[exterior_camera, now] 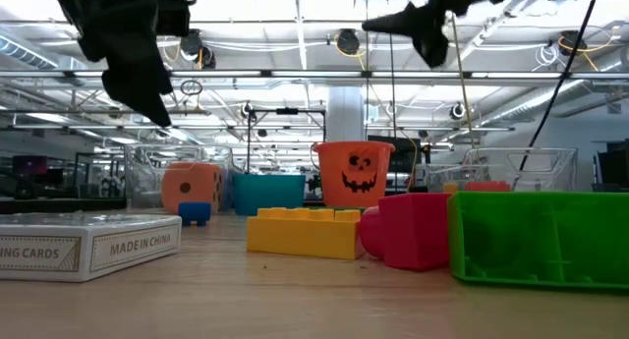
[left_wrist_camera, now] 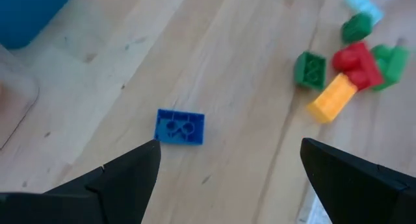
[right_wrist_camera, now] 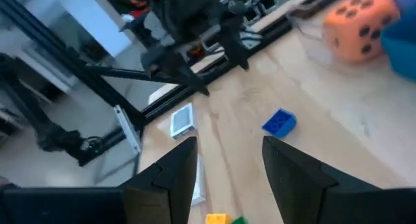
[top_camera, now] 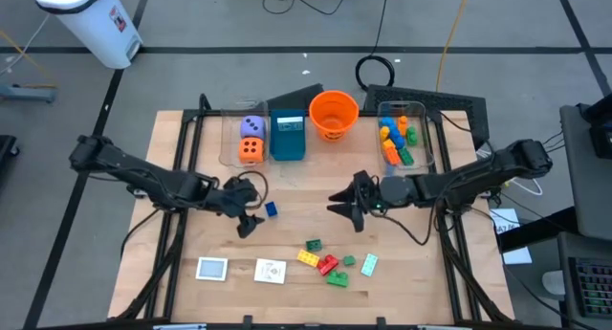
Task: Pick & Place Toys
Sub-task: Put the blue game piece into the right transparent bin
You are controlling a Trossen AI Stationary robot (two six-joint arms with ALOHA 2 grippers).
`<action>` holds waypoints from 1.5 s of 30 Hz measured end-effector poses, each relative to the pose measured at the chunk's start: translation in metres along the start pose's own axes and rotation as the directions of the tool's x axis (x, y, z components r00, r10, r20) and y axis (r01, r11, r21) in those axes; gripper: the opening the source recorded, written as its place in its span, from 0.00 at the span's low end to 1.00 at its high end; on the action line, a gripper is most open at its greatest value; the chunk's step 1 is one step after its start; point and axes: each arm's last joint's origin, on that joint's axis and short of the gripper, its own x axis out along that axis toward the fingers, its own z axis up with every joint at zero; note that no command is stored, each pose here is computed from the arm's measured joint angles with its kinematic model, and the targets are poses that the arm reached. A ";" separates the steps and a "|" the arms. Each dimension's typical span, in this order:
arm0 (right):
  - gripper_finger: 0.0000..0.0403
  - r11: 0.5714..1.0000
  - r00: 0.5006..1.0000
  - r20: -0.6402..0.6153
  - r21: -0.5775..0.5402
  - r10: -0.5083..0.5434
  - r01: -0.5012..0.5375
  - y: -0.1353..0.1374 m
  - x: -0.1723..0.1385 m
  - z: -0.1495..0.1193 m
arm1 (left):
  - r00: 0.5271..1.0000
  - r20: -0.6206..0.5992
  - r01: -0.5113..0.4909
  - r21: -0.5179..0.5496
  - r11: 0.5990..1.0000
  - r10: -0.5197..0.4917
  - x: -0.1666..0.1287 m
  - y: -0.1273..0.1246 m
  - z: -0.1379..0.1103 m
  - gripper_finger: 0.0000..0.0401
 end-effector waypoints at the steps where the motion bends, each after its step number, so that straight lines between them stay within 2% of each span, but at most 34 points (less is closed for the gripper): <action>1: 0.41 0.999 1.000 -0.012 -0.036 -0.009 0.009 0.005 0.000 0.004 | 1.000 -0.013 -0.003 0.008 1.000 0.003 0.003 0.000 0.000 0.94; 4: 0.41 0.984 0.996 -0.048 -0.163 -0.074 0.065 0.021 0.005 0.019 | 0.999 -0.030 -0.018 0.035 0.999 0.019 0.008 0.002 0.001 0.94; 8: 0.41 0.927 0.970 -0.097 -0.327 -0.225 0.182 0.031 0.015 0.033 | 0.997 -0.051 -0.049 0.128 0.991 0.055 0.016 0.007 0.002 0.94; 10: 0.41 0.901 0.960 -0.096 -0.381 -0.262 0.208 0.034 0.024 0.039 | 0.995 -0.060 -0.065 0.191 0.980 0.078 0.020 0.009 0.002 0.94; 12: 0.41 0.877 0.947 -0.127 -0.430 -0.294 0.214 0.031 0.033 0.034 | 0.992 -0.059 -0.090 0.256 0.962 0.109 0.026 0.011 0.003 0.94; 14: 0.41 0.873 0.942 -0.141 -0.436 -0.306 0.219 0.027 0.044 0.028 | 0.989 -0.061 -0.109 0.340 0.934 0.138 0.030 0.012 0.003 0.94; 16: 0.41 0.870 0.929 -0.164 -0.434 -0.331 0.233 0.021 0.051 0.020 | 0.987 -0.060 -0.108 0.446 0.888 0.150 0.035 0.012 0.003 0.94; 19: 0.41 0.875 0.916 -0.183 -0.410 -0.357 0.259 0.011 0.059 0.010 | 0.984 -0.067 -0.091 0.602 0.794 0.164 0.039 0.012 0.004 0.94; 23: 0.41 0.885 0.898 -0.206 -0.354 -0.390 0.303 -0.005 0.057 -0.004 | 0.990 -0.047 -0.059 0.728 0.683 0.135 0.038 0.009 0.011 0.94; 26: 0.41 0.887 0.879 -0.232 -0.317 -0.416 0.336 -0.016 0.046 -0.014 | 0.996 -0.037 -0.019 0.780 0.626 0.077 0.040 0.007 0.017 0.94; 29: 0.41 0.905 0.891 -0.213 -0.245 -0.401 0.348 -0.023 0.037 -0.020 | 0.997 -0.051 0.009 0.812 0.584 0.056 0.045 0.008 0.023 0.94; 33: 0.41 0.925 0.907 -0.193 -0.151 -0.374 0.349 -0.030 0.024 -0.029 | 0.988 -0.117 0.047 0.853 0.520 0.102 0.059 0.014 0.023 0.94; 37: 0.41 0.939 0.922 -0.176 -0.087 -0.344 0.334 -0.032 0.011 -0.035 | 0.979 -0.154 0.087 0.906 0.414 0.131 0.072 0.015 0.026 0.94; 42: 0.41 0.943 0.925 -0.182 -0.069 -0.333 0.326 -0.033 0.000 -0.039 | 0.969 -0.198 0.154 0.951 0.268 0.146 0.086 0.013 0.025 0.94; 45: 0.41 0.945 0.929 -0.177 -0.066 -0.326 0.319 -0.031 -0.001 -0.039 | 0.961 -0.232 0.199 0.958 0.209 0.152 0.092 0.014 0.022 0.94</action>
